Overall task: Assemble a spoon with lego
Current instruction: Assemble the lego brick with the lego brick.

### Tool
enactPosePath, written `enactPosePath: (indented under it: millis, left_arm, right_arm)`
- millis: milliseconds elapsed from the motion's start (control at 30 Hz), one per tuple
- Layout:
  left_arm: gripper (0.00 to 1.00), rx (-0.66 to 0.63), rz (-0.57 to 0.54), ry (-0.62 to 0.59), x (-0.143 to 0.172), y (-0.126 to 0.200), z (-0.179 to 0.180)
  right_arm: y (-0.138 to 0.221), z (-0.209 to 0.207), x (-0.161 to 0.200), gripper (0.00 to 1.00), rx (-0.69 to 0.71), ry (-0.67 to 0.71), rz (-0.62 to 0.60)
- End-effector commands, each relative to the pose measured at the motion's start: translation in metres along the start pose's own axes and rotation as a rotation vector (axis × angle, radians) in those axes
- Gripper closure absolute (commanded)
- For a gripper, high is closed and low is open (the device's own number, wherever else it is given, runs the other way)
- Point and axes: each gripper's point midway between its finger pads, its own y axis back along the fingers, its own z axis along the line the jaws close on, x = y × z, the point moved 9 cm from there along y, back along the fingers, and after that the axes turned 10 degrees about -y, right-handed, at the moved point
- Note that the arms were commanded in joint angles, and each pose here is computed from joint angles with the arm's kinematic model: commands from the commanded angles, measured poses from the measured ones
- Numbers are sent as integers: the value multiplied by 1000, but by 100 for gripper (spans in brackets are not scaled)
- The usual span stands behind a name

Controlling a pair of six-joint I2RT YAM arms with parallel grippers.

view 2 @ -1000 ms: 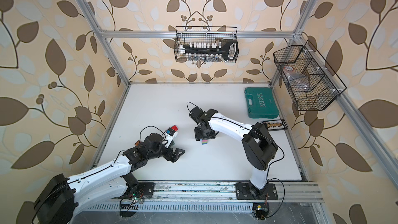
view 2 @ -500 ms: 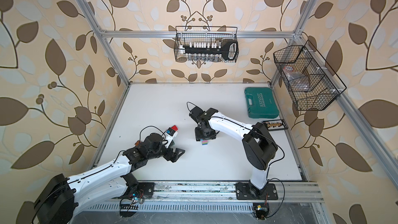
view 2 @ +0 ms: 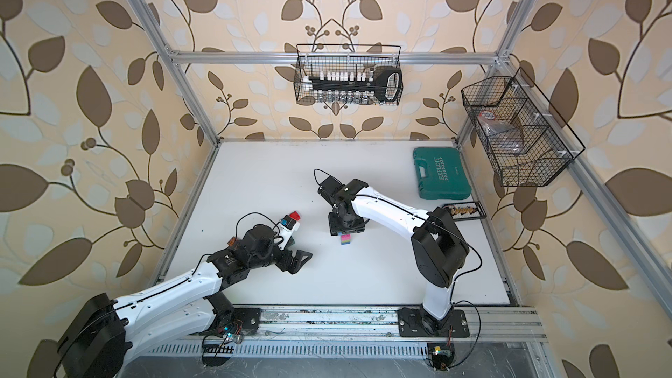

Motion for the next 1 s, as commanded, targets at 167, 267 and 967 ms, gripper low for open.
enactPosePath:
  millis: [167,267,967]
  left_arm:
    - [1,9,-58,-15,-17,5,-3]
    - [1,10,-57,-15,-17,5,-3]
    - [1,9,-54,-16,-18,4,-3]
  right_arm:
    - [-9,-3,8,72,11,-9,12]
    - [-9,-1,8,72,-7,-8,8]
    - [-26,-2,8,72,13,-5,38]
